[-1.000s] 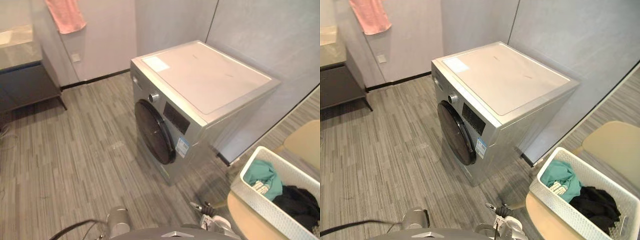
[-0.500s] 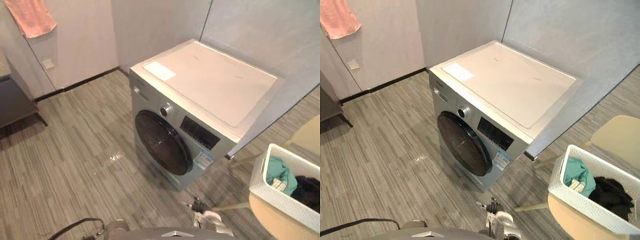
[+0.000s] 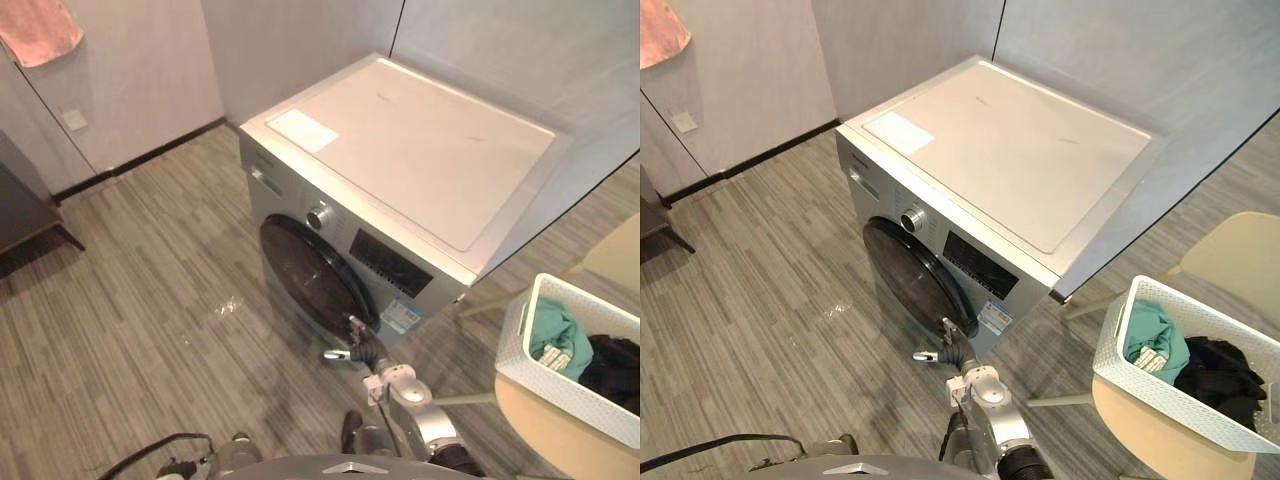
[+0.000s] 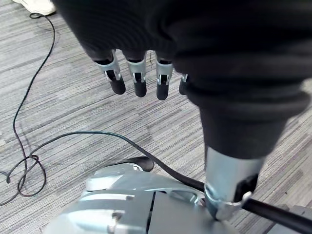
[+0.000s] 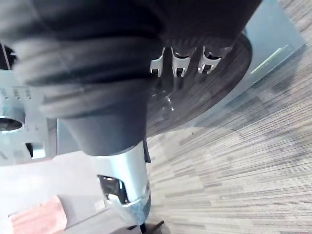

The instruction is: Pick up the laundry basket with both hands and put the clothes into the washing machine.

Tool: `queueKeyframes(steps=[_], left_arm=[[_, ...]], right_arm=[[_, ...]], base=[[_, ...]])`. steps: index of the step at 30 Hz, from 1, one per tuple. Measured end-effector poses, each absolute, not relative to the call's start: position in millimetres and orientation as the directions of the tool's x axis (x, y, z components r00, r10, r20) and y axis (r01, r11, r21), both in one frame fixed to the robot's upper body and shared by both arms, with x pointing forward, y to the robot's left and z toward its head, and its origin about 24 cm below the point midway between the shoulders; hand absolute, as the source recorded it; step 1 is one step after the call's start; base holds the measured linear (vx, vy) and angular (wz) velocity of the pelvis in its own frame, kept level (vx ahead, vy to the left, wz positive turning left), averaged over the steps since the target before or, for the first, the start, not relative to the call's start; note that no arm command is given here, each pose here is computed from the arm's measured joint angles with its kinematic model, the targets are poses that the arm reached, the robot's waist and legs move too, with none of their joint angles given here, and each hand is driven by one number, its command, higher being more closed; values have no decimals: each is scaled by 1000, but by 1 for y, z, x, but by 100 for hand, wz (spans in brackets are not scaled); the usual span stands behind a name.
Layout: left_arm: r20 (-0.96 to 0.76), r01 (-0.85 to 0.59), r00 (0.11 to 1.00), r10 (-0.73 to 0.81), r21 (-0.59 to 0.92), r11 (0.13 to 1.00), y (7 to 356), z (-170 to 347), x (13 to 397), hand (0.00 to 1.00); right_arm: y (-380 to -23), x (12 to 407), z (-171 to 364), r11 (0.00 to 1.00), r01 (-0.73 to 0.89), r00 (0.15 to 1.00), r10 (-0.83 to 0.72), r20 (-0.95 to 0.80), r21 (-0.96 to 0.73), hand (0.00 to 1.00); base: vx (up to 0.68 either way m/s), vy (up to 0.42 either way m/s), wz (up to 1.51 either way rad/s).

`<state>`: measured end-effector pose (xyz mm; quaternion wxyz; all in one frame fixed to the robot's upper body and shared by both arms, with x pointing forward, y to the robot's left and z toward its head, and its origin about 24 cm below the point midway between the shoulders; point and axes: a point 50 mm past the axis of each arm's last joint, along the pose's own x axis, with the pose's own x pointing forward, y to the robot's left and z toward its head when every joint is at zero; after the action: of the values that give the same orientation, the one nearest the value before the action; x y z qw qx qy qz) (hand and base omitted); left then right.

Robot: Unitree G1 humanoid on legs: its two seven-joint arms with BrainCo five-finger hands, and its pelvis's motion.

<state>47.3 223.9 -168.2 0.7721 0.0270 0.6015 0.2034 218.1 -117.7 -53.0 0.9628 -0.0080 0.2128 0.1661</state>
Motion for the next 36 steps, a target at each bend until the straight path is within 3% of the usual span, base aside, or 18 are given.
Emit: queueKeyframes(steps=[11,19,31,36], left_arm=[[-907,-250,240,345,285,925,222,-166,64,0],[-904,-229,256,342,287,930,221,-165,67,0],[-905,-217,256,339,288,933,219,-165,67,0],[-896,-163,290,336,300,940,214,-164,74,0]], right_arm=[[-109,231,-39,934,-354,868,349,-352,52,0],[-151,253,8,986,-151,978,139,-158,-70,0],[-176,227,7,993,4,988,-22,-154,-116,0],[-176,231,4,988,-3,986,-23,-163,-153,0]], base=[[83,9,6],[-30,12,0],[-33,-3,-12],[-5,-8,-2]])
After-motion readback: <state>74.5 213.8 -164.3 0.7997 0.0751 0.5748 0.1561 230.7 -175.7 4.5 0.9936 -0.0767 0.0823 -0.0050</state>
